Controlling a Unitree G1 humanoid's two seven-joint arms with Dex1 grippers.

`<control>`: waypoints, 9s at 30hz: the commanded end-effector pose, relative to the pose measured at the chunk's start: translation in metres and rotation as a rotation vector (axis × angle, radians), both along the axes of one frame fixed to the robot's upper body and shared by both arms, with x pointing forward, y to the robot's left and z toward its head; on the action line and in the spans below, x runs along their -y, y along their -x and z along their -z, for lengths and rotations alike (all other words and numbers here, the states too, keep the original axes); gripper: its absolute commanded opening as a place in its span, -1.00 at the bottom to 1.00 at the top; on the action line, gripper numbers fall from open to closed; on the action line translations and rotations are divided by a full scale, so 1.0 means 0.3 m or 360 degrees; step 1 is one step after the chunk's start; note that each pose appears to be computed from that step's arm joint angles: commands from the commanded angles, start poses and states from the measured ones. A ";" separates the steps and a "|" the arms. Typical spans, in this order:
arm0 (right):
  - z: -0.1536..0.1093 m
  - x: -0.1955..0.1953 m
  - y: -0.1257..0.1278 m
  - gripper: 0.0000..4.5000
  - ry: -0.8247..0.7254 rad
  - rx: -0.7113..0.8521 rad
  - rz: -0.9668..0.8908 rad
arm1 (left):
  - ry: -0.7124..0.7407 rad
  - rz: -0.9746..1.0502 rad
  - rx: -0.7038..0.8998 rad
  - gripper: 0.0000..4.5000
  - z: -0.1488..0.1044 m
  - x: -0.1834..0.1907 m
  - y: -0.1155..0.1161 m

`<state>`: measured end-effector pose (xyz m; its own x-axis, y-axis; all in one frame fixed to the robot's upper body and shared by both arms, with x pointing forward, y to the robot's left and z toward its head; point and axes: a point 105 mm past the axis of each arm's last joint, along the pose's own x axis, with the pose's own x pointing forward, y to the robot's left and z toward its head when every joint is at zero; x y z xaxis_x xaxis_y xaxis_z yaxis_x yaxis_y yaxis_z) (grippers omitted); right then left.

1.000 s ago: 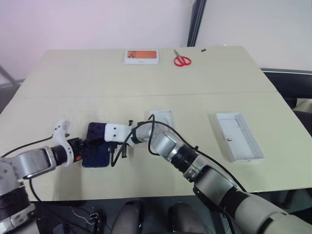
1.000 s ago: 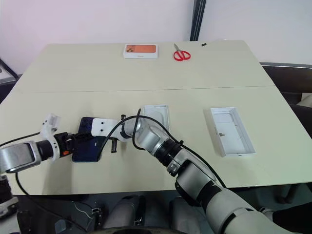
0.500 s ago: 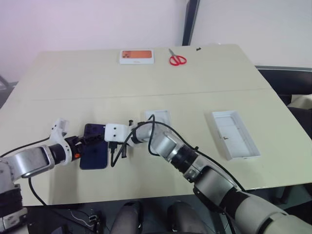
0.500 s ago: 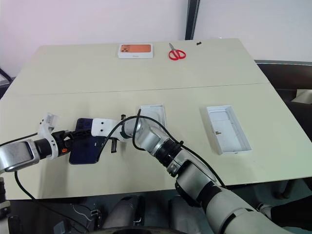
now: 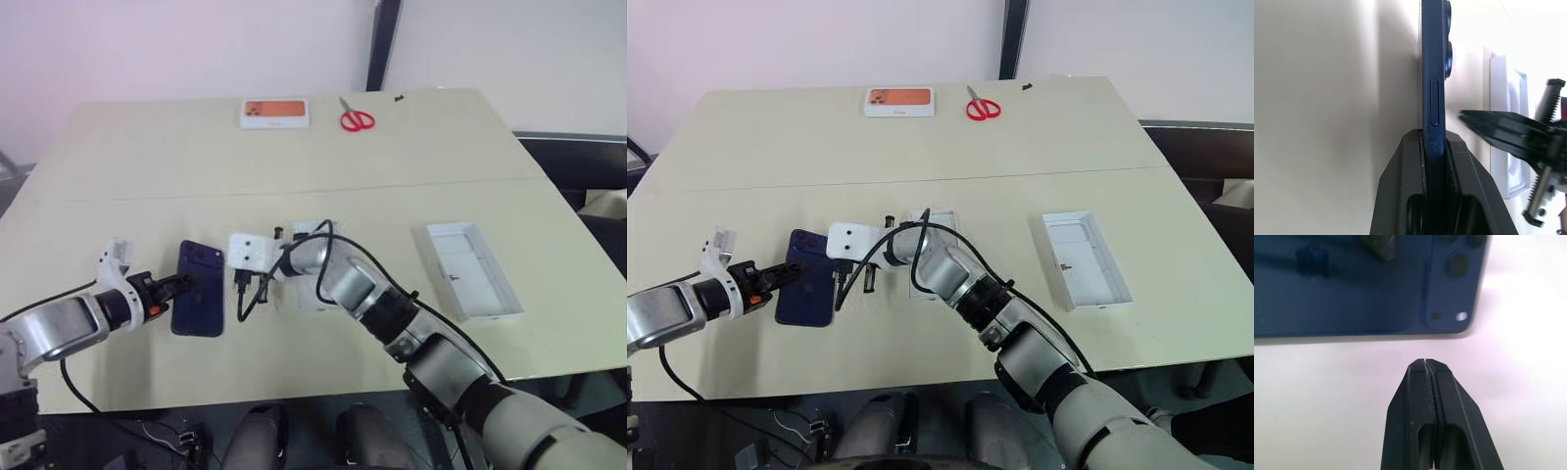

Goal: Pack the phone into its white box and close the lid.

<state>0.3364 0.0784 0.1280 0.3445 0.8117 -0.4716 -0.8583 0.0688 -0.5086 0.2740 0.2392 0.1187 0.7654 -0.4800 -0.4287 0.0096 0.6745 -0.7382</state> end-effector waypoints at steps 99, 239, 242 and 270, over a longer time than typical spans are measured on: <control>-0.052 0.259 0.032 -1.00 0.0099 -0.0074 0.0314 | -0.1182 0.1151 0.1435 0.98 -0.103 0.119 0.048; -0.125 1.056 0.118 0.80 0.0130 -0.0474 0.1350 | -0.1019 0.1497 0.1127 -1.00 0.003 0.279 -0.077; -0.086 1.062 0.125 0.80 0.0085 -0.0595 0.1447 | -0.0960 0.1401 0.1289 -1.00 -0.063 0.264 -0.084; -0.247 0.897 0.087 -0.97 -0.0620 -0.0815 0.1435 | -0.0833 0.1576 0.1586 -1.00 -0.123 0.360 -0.020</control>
<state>0.3088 -0.2030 0.1692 0.6878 0.3822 -0.6171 -0.4566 0.8887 0.0416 0.2739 0.1200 0.1444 0.2370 -0.9341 -0.2668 0.9692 0.2083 0.1317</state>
